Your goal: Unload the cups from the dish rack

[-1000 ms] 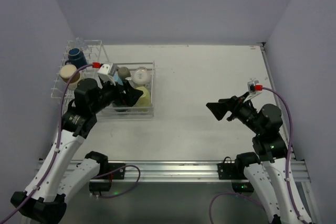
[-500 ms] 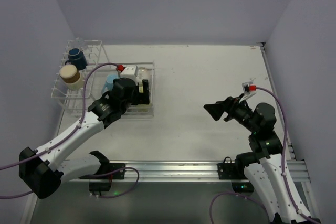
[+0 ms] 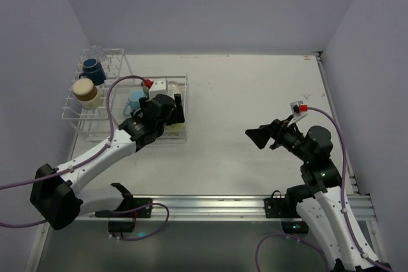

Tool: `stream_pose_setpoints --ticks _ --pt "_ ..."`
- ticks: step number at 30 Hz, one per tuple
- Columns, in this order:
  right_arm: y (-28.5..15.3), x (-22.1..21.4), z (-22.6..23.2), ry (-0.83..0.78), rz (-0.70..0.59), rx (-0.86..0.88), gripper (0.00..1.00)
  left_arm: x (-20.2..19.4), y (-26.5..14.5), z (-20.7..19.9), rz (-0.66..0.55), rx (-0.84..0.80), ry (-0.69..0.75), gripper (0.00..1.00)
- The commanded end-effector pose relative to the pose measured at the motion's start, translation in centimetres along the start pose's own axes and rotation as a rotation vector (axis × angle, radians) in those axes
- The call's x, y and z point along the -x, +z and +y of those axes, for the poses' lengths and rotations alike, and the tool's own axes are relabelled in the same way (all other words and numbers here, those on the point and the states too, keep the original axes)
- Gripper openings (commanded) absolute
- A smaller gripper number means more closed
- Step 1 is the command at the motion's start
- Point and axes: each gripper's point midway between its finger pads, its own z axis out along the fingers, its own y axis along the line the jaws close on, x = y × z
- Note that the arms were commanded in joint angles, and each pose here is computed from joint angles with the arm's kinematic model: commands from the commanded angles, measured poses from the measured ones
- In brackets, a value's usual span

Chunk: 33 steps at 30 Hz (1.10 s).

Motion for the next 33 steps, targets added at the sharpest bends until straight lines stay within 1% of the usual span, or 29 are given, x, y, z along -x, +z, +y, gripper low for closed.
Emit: stream_pose_setpoints --ticks 1,5,12,17,21,24,25,30,31,33 --pt "0.2 0.2 0.7 -0.01 -0.009 0.041 0.9 1.8 0.3 -0.7 -0.078 0.017 -0.086 0.95" --pt "0.3 -0.3 0.8 -0.004 0.006 0.049 0.9 1.1 1.1 -0.8 -0.063 0.035 -0.072 0.95" --pt "0.3 -0.7 0.8 0.0 0.013 0.056 0.9 0.2 2.7 0.3 -0.065 0.128 -0.036 0.95" --pt "0.5 -1.7 1.1 0.029 0.039 0.087 0.89 -0.4 3.5 0.3 -0.061 0.143 -0.025 0.94" --pt "0.6 -2.1 1.0 0.032 0.049 0.079 0.89 -0.6 3.9 -0.1 -0.06 0.132 -0.027 0.93" --pt "0.4 -1.9 1.1 0.026 0.043 0.073 0.89 -1.3 4.2 -0.2 -0.047 0.128 -0.027 0.88" --pt "0.3 -1.6 1.3 0.02 0.037 0.076 0.89 -1.4 4.4 -0.2 -0.045 0.13 -0.031 0.83" --pt "0.1 -1.1 1.7 0.017 0.028 0.075 0.89 -2.1 4.6 0.3 -0.041 0.145 -0.036 0.79" --pt "0.1 -1.0 1.8 0.016 0.027 0.076 0.89 -2.1 4.5 0.4 -0.042 0.146 -0.037 0.69" --pt "0.0 -0.9 1.8 0.018 0.027 0.072 0.89 -2.2 4.4 0.6 -0.043 0.153 -0.037 0.58"
